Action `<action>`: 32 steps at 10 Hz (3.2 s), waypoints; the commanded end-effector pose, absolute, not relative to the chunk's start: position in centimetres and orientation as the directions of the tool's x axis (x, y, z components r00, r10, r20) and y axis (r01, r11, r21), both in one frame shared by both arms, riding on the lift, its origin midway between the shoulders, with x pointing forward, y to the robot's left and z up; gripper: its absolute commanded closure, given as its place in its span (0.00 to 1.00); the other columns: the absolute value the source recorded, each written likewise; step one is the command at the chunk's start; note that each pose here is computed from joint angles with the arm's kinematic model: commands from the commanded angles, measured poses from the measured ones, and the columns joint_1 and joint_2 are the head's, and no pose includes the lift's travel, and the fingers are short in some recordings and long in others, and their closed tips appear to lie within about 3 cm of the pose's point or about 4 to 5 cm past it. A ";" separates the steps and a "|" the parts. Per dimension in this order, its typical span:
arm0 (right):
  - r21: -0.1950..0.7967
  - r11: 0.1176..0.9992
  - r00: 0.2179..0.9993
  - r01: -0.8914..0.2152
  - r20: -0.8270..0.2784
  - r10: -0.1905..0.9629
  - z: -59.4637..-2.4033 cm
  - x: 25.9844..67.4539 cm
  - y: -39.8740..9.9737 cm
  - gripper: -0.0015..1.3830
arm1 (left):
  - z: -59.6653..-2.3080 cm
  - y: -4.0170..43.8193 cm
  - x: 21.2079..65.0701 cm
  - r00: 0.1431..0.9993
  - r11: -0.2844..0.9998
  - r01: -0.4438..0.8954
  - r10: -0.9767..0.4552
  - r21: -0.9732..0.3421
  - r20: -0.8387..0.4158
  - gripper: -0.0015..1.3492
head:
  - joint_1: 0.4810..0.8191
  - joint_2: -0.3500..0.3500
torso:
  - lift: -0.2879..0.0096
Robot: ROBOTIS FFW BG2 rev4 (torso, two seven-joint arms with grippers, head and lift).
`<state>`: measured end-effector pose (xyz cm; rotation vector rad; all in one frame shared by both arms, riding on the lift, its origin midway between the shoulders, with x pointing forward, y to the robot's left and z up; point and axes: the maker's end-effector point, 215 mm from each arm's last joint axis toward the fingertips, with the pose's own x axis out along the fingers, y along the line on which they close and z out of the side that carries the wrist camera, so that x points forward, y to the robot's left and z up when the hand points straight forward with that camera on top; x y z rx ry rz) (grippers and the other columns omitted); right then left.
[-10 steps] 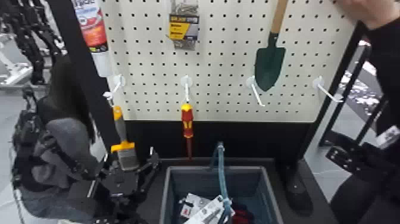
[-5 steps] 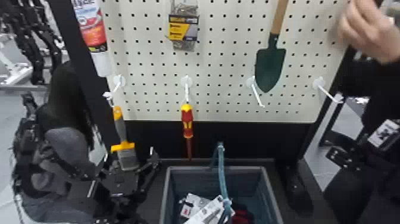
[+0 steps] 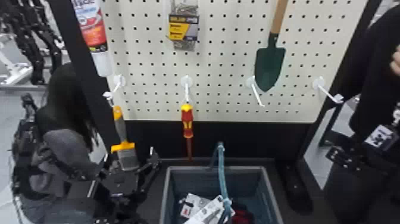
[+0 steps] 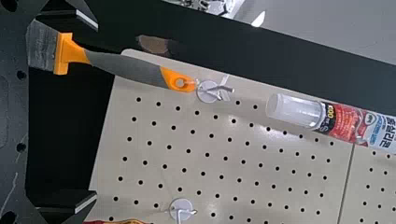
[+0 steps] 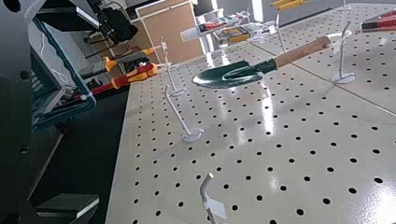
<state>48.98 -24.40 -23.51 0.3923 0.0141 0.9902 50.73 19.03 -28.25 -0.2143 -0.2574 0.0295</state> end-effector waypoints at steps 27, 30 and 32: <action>0.329 0.484 0.554 -0.811 0.165 0.816 -23.5 49.0 -24.4 0.00 | -28.3 19.0 50.7 0.967 0.977 -0.002 0.056 -0.214 0.249 0.00 | 0.20 0.50 | 0.63; 0.329 0.484 0.554 -0.811 0.165 0.816 -23.5 49.0 -24.4 0.00 | -28.3 19.0 50.7 0.967 0.977 -0.002 0.056 -0.214 0.249 0.00 | 0.20 0.50 | 0.63; 0.329 0.484 0.554 -0.811 0.165 0.816 -23.5 49.0 -24.4 0.00 | -28.3 19.0 50.7 0.967 0.977 -0.002 0.056 -0.214 0.249 0.00 | 0.20 0.50 | 0.63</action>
